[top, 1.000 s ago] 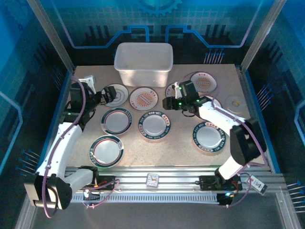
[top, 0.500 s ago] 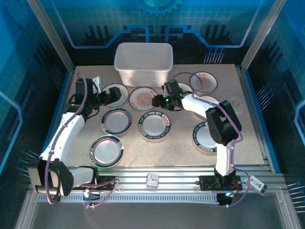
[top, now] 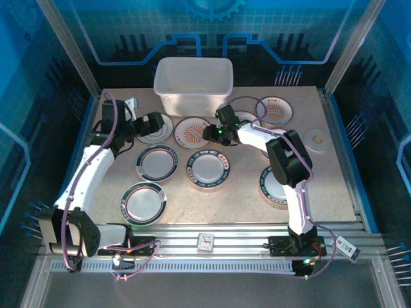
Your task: Place the plates into the plastic bin on the countertop
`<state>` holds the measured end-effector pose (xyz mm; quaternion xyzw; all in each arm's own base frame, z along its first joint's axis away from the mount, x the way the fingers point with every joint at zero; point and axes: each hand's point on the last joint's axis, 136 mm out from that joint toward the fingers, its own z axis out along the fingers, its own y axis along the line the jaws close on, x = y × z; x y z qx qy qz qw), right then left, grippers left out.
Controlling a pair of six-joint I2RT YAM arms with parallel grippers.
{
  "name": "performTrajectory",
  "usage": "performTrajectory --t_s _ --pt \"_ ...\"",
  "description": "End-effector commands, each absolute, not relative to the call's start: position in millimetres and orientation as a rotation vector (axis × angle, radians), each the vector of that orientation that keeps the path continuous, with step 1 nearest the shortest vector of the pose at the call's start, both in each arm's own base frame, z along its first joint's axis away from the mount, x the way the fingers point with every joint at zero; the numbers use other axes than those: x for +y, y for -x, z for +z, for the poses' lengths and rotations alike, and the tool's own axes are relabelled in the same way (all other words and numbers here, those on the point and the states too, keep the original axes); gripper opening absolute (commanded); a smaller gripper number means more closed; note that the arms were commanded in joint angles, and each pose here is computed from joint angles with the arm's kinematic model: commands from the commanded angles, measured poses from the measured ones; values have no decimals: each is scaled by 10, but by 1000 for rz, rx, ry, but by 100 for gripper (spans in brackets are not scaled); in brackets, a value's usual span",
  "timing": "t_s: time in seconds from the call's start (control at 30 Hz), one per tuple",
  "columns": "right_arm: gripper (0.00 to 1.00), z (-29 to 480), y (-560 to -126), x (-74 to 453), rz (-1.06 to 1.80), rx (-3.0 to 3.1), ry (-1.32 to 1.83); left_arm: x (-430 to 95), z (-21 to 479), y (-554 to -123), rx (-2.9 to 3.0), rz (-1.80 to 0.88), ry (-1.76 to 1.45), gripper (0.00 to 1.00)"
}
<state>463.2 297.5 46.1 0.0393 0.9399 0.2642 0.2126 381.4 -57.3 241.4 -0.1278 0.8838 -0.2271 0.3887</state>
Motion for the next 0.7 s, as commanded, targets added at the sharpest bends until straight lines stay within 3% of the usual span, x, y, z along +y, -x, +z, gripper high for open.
performTrajectory --t_s 0.0,0.23,0.67 --pt "50 368 -4695 2937 687 2626 -154 -528 2495 -3842 2248 -559 311 99" --pt "49 253 -4744 2995 728 2635 -156 -525 2524 -3922 2248 -559 319 99" --pt "34 91 -4817 3023 817 2603 -183 -497 2556 -3988 2252 -542 335 99"
